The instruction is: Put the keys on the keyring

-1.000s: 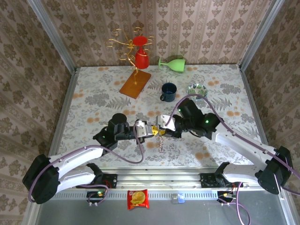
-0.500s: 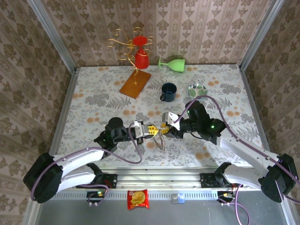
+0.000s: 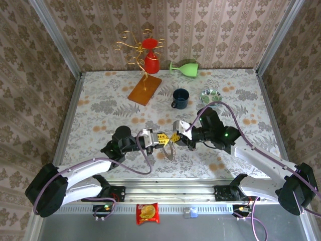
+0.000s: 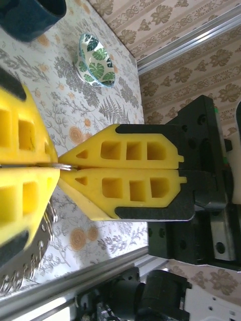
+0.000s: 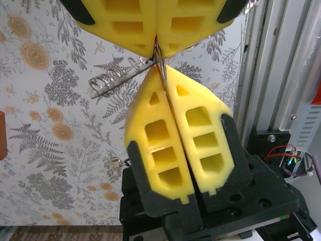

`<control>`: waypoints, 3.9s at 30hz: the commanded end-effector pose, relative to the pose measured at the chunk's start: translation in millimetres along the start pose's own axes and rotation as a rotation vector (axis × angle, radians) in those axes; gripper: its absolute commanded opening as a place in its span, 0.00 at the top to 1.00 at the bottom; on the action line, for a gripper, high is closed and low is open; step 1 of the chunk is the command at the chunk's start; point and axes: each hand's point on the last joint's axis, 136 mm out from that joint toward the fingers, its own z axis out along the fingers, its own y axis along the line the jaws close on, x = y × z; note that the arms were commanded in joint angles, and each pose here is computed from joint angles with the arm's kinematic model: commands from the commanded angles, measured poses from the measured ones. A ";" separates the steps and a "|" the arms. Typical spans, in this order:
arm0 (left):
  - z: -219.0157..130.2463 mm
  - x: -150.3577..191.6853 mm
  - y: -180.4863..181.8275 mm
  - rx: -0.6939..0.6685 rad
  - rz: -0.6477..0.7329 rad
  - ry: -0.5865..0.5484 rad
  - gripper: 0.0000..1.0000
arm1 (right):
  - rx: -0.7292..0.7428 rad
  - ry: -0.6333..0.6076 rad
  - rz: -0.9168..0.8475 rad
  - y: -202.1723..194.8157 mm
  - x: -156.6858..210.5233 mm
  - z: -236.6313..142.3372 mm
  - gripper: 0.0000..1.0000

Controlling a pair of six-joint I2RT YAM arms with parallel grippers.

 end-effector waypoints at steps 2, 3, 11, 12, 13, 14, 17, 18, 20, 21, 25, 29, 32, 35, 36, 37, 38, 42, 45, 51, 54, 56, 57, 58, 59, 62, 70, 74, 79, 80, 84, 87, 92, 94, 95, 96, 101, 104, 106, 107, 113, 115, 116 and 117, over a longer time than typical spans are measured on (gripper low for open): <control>-0.2 -5.1 11.5 -0.047 0.062 0.059 0.82 | -0.021 0.039 -0.071 3.4 -12.1 -6.6 1.00; 0.1 -3.4 11.0 -0.042 0.076 0.079 0.81 | -0.020 0.063 -0.080 3.1 -10.5 -6.6 1.00; 3.0 -5.2 8.8 -0.025 0.125 0.122 0.81 | -0.031 0.228 -0.144 4.3 1.2 0.2 1.00; 3.6 -5.9 8.3 -0.020 0.130 0.124 0.81 | -0.034 0.238 -0.151 4.6 1.3 1.4 1.00; 4.2 -5.2 7.3 -0.014 0.130 0.129 0.81 | -0.035 0.245 -0.159 4.8 0.8 1.8 1.00; 4.9 -4.8 6.6 -0.008 0.133 0.134 0.82 | -0.039 0.252 -0.167 5.3 0.1 2.6 1.00; 7.2 -2.5 3.4 0.015 0.139 0.149 0.84 | -0.049 0.268 -0.181 6.3 -2.5 4.6 1.00; 7.6 -2.5 2.5 0.021 0.141 0.152 0.86 | -0.054 0.273 -0.186 6.9 -3.1 5.3 1.00; 8.8 -3.2 1.7 0.031 0.145 0.152 0.89 | -0.058 0.279 -0.190 7.7 -4.6 6.0 1.00; 9.7 -4.5 0.5 0.039 0.146 0.148 0.92 | -0.057 0.277 -0.184 7.0 -5.6 6.2 1.00; 10.4 -5.1 -2.3 0.058 0.144 0.142 1.00 | -0.026 0.234 -0.162 3.6 -12.4 4.9 1.00; 9.2 -4.7 -4.5 0.060 0.141 0.131 1.00 | 0.024 0.161 -0.102 -4.5 -13.8 -4.5 0.83; 8.5 -5.9 -5.5 0.058 0.143 0.114 1.00 | 0.041 0.151 -0.085 -4.9 -7.2 -9.5 0.81; 8.4 -6.4 -6.1 0.059 0.144 0.107 1.00 | 0.041 0.157 -0.080 -2.4 -0.4 -9.8 0.80; 8.3 -5.8 -6.1 0.059 0.144 0.108 1.00 | 0.042 0.158 -0.075 -2.6 0.5 -9.5 0.79; 8.3 -5.4 -6.3 0.059 0.144 0.108 1.00 | 0.042 0.159 -0.073 -2.4 1.7 -9.0 0.78; 8.2 -6.0 -5.7 0.057 0.144 0.107 1.00 | 0.043 0.160 -0.067 -2.7 2.5 -8.3 0.76; 7.9 -5.4 -6.5 0.059 0.140 0.107 1.00 | 0.026 0.150 -0.055 -1.1 1.5 -4.9 0.75; 7.8 -5.5 -6.1 0.055 0.142 0.107 1.00 | 0.013 0.152 -0.048 0.2 2.7 -3.1 0.76; 6.7 -4.9 -6.6 0.053 0.140 0.107 1.00 | 0.008 0.178 -0.047 0.0 8.9 -1.1 0.86; 7.0 -5.3 -5.7 0.049 0.141 0.106 1.00 | 0.004 0.183 -0.043 0.6 10.4 -0.8 0.87; 7.0 -5.3 -5.8 0.050 0.141 0.106 1.00 | 0.003 0.187 -0.040 0.9 12.0 -0.4 0.86; 6.8 -6.3 -5.8 0.049 0.142 0.103 1.00 | 0.002 0.188 -0.040 1.2 12.2 -0.6 0.87; 6.9 -6.5 -5.3 0.048 0.142 0.103 1.00 | 0.003 0.190 -0.038 1.0 12.8 -0.6 0.87; 6.9 -6.5 -5.3 0.047 0.142 0.103 1.00 | 0.003 0.192 -0.039 1.1 13.0 -0.6 0.90; 6.6 -6.2 -5.3 0.046 0.142 0.103 1.00 | 0.017 0.208 -0.040 -1.3 15.5 -1.4 1.00; 7.4 -6.9 -5.6 0.043 0.128 0.088 1.00 | 0.066 0.235 -0.011 -9.7 30.2 -0.7 1.00; 8.0 -8.3 -3.9 0.030 0.117 0.067 1.00 | 0.064 0.209 0.016 -11.1 28.9 4.6 1.00; 6.7 -7.2 -2.5 0.003 0.088 0.041 1.00 | 0.107 0.095 0.007 -14.3 11.2 -4.7 0.77; 6.5 -6.5 -2.3 -0.002 0.079 0.035 1.00 | 0.120 0.075 0.002 -15.1 9.7 -7.6 0.74; 6.1 -11.7 1.3 -0.038 0.037 -0.032 1.00 | 0.122 0.004 0.005 -12.9 4.2 -14.9 0.69; 6.8 -14.4 2.5 -0.050 0.005 -0.081 1.00 | 0.087 -0.008 0.026 -7.9 4.6 -12.2 0.67; 8.8 -16.0 2.3 -0.044 -0.023 -0.118 1.00 | 0.070 -0.030 0.043 -6.9 3.3 -8.4 0.67; 9.5 -16.6 2.1 -0.039 -0.027 -0.125 1.00 | 0.069 -0.031 0.047 -7.0 4.7 -6.9 0.67; 9.8 -16.2 1.3 -0.035 -0.031 -0.125 1.00 | 0.068 -0.034 0.046 -7.1 4.0 -6.5 0.67; 9.9 -16.6 0.9 -0.032 -0.032 -0.128 1.00 | 0.068 -0.034 0.050 -7.6 4.6 -5.8 0.67; 10.6 -18.8 -0.7 -0.018 -0.041 -0.140 1.00 | 0.081 -0.034 0.051 -11.1 7.2 -2.9 0.67; 10.9 -19.0 -2.3 -0.007 -0.048 -0.145 1.00 | 0.087 -0.046 0.051 -13.4 5.9 -1.2 0.68; 11.3 -18.9 -3.5 0.001 -0.054 -0.147 1.00 | 0.082 -0.063 0.049 -13.1 2.5 -1.2 0.69; 11.3 -19.8 -3.4 0.002 -0.055 -0.150 1.00 | 0.078 -0.071 0.049 -12.5 0.9 -1.2 0.69; 12.3 -20.2 -3.7 0.008 -0.060 -0.154 1.00 | 0.049 -0.090 0.047 -7.4 -2.8 -1.6 0.75; 12.4 -20.3 -3.1 0.007 -0.062 -0.156 1.00 | 0.042 -0.087 0.048 -6.5 -2.2 -1.2 0.83; 12.5 -20.7 -2.4 0.005 -0.062 -0.158 1.00 | 0.037 -0.088 0.045 -5.5 -3.0 -1.5 0.87; 12.6 -20.7 -2.1 0.005 -0.063 -0.158 1.00 | 0.035 -0.088 0.043 -5.1 -3.0 -1.8 0.92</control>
